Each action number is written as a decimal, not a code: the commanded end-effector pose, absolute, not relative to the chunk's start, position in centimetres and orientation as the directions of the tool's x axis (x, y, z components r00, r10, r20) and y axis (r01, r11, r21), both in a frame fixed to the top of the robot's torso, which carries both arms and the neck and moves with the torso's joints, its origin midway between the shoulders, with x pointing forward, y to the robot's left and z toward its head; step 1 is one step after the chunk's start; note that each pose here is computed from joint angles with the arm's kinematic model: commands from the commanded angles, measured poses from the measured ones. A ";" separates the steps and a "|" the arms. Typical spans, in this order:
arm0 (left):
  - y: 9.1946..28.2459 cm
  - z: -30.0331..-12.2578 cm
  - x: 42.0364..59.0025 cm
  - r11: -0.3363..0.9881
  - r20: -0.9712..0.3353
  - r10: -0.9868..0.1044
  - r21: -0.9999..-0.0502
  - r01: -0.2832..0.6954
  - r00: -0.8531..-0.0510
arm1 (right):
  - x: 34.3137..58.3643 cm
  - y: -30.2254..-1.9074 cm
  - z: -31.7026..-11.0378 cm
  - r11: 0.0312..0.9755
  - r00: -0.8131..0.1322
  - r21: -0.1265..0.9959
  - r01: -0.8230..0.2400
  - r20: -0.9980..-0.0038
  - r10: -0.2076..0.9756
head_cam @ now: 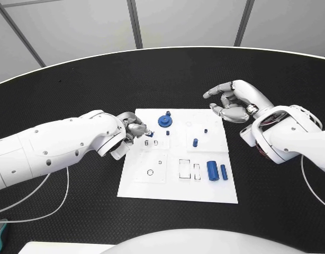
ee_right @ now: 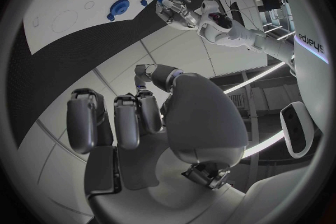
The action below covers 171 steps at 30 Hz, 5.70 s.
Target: Assemble the parts on the task board
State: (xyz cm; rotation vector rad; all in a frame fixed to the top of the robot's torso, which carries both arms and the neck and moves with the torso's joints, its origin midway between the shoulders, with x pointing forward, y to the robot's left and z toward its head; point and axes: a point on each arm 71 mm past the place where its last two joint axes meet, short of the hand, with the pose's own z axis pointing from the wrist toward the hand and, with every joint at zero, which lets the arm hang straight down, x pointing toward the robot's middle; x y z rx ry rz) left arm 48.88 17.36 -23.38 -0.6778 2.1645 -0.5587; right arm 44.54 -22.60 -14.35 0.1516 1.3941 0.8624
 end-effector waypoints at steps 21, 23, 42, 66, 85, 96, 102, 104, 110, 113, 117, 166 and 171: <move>15.5 -24.1 49.1 0.795 -0.553 -0.582 -0.541 -0.274 -0.596 | 44.8 -22.3 -14.1 0.685 -0.066 0.581 -0.440 -0.782 0.620; 15.5 -24.1 49.3 0.798 -0.559 -0.579 -0.538 -0.271 -0.593 | 44.8 -22.3 -14.1 0.685 -0.067 0.581 -0.440 -0.782 0.620; 14.8 -24.4 49.7 0.842 -0.606 -0.519 -0.485 -0.237 -0.603 | 44.8 -22.1 -14.1 0.682 -0.071 0.582 -0.444 -0.781 0.620; 14.3 -24.8 49.9 0.866 -0.617 -0.479 -0.448 -0.221 -0.624 | 44.8 -22.0 -14.1 0.681 -0.075 0.582 -0.445 -0.782 0.619; 14.2 -24.9 50.0 0.878 -0.624 -0.458 -0.429 -0.213 -0.633 | 44.9 -21.9 -14.2 0.679 -0.077 0.582 -0.447 -0.782 0.619; 14.2 -25.0 49.9 0.888 -0.623 -0.439 -0.411 -0.206 -0.647 | 44.8 -21.9 -14.2 0.679 -0.078 0.582 -0.448 -0.782 0.619; 14.1 -25.0 49.9 0.890 -0.622 -0.434 -0.408 -0.203 -0.652 | 44.8 -21.9 -14.2 0.679 -0.079 0.582 -0.448 -0.782 0.619; 14.1 -25.0 49.9 0.891 -0.621 -0.432 -0.407 -0.202 -0.654 | 44.8 -21.9 -14.2 0.679 -0.079 0.582 -0.448 -0.782 0.619; 14.2 -25.1 49.8 0.894 -0.618 -0.425 -0.401 -0.200 -0.662 | 44.9 -21.9 -14.2 0.679 -0.080 0.582 -0.447 -0.782 0.618; 14.2 -25.1 49.8 0.896 -0.616 -0.420 -0.397 -0.198 -0.667 | 44.9 -21.9 -14.2 0.679 -0.080 0.582 -0.447 -0.782 0.618; 14.2 -25.1 49.8 0.898 -0.613 -0.416 -0.394 -0.196 -0.672 | 44.9 -21.9 -14.2 0.679 -0.081 0.582 -0.447 -0.782 0.618; 15.2 -22.6 52.0 0.889 -0.416 -0.416 -0.375 -0.265 -0.809 | 45.4 -21.7 -14.5 0.686 -0.094 0.582 -0.437 -0.788 0.608; 14.8 -22.3 52.6 0.922 -0.387 -0.334 -0.324 -0.212 -0.860 | 45.4 -21.7 -14.5 0.686 -0.095 0.582 -0.437 -0.788 0.608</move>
